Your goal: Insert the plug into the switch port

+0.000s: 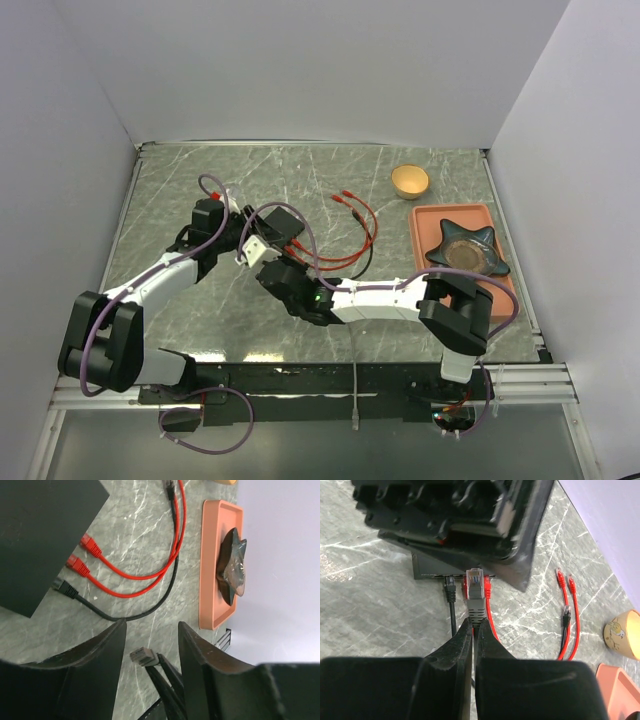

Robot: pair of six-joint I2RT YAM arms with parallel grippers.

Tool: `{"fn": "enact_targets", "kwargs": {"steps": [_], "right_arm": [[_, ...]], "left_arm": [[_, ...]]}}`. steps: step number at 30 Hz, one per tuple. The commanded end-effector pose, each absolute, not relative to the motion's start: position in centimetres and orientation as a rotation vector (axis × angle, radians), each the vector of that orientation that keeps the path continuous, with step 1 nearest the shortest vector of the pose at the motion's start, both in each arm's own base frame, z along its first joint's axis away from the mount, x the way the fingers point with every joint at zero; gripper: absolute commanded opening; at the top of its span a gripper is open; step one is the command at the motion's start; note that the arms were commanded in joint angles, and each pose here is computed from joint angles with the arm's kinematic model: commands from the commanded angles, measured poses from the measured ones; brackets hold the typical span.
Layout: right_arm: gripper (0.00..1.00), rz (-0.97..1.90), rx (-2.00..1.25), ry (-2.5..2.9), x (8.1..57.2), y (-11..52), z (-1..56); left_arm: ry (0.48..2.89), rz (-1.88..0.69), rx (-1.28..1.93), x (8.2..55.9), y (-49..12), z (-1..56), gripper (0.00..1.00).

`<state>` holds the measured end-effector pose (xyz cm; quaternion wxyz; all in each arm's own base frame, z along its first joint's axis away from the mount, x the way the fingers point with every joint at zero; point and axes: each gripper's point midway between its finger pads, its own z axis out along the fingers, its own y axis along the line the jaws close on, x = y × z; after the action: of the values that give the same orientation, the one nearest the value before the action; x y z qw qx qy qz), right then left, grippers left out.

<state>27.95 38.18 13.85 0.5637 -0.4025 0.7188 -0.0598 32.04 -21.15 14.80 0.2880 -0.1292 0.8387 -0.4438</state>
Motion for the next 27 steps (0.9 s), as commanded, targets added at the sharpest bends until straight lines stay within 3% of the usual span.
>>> {"fn": "enact_targets", "kwargs": {"steps": [1,5,10,16,19,20,23,27], "right_arm": [[0.00,-0.069,-0.805,1.634,28.6,38.8,19.0],[0.00,-0.085,-0.787,1.639,28.9,38.5,19.2],[0.00,-0.084,-0.745,1.657,29.2,38.2,19.4],[0.00,-0.054,-0.699,1.678,29.7,37.5,20.4],[0.25,-0.035,-0.671,1.694,29.8,36.7,20.9],[0.40,0.005,-0.670,1.709,29.5,36.7,20.6],[0.56,0.094,-0.610,1.747,29.6,34.9,21.6],[0.70,0.399,-0.660,1.746,28.1,34.5,24.0]], "left_arm": [[2.200,-1.175,-0.312,32.7,-21.3,16.3,0.45],[2.202,-1.200,-0.293,32.5,-21.7,16.3,0.20],[2.198,-1.214,-0.283,32.3,-21.9,16.5,0.01],[2.188,-1.191,-0.292,32.5,-21.6,16.6,0.01],[2.157,-1.180,-0.288,32.6,-21.3,17.2,0.01],[2.150,-1.172,-0.276,32.6,-21.2,17.3,0.01],[2.107,-1.153,-0.239,32.5,-21.0,18.1,0.01],[2.052,-1.089,-0.200,32.6,-20.2,18.9,0.01]]}}
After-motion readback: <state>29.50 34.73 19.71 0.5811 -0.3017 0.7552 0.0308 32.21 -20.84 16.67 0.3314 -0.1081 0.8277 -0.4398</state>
